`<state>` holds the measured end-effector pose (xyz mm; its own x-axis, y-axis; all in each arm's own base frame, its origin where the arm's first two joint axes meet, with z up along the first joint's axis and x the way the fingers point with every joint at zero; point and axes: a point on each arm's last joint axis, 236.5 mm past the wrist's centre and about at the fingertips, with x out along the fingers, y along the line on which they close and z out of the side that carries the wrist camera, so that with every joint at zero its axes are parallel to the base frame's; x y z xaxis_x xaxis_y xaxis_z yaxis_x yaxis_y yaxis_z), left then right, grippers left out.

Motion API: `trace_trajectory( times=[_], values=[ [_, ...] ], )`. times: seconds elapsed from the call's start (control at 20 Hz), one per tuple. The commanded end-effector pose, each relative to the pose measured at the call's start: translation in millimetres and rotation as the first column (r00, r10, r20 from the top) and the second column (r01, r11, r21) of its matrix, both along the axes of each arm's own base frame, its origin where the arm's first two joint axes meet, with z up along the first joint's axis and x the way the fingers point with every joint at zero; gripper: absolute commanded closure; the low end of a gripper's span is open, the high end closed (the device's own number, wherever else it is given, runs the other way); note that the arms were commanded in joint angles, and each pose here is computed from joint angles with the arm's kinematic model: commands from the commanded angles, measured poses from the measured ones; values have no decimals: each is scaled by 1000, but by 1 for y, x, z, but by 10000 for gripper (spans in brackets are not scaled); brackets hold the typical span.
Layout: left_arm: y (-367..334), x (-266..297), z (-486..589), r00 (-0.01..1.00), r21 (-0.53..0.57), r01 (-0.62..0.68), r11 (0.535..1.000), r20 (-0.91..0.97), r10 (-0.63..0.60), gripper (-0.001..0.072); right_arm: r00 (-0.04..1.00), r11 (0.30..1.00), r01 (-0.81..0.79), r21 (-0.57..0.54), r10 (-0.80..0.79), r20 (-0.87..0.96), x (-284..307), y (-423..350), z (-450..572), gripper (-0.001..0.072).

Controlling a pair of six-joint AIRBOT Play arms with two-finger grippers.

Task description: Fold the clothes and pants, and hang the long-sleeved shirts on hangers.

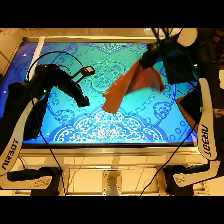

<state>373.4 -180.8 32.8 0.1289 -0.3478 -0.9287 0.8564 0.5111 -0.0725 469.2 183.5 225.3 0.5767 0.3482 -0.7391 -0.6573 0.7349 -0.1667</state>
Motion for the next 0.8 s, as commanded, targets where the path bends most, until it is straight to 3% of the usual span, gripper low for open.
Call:
trace_trajectory(
  times=[0.0, 0.1, 0.25, 0.5, 0.65, 0.75],
  values=[
    [-13, 1, 11, 1000, -118, -8, 993, -14, 6, 67, 997, 996, -78, -51, 78, 4, -40, 5, 21, 698],
    [-31, -4, 22, 999, -216, 26, 976, -20, -31, 68, 972, 989, -97, -108, 71, -225, -81, -5, -28, 698],
    [-45, -14, 25, 997, -239, 65, 969, -30, -74, 66, 941, 993, -43, -110, 4, -339, -95, -10, -57, 698],
    [-72, -51, 23, 972, -237, 201, 951, -74, -224, 68, 967, 1000, -21, -15, 16, -255, -83, 38, -49, 699],
    [-110, -66, 34, 965, -316, 217, 924, -70, -251, 69, 990, 997, 70, 30, -66, -125, -56, 59, -35, 699],
    [-135, -57, 36, 973, -309, 226, 924, 22, -231, 108, 986, 994, 101, 38, -95, -135, -50, 61, -42, 699]
  ],
)
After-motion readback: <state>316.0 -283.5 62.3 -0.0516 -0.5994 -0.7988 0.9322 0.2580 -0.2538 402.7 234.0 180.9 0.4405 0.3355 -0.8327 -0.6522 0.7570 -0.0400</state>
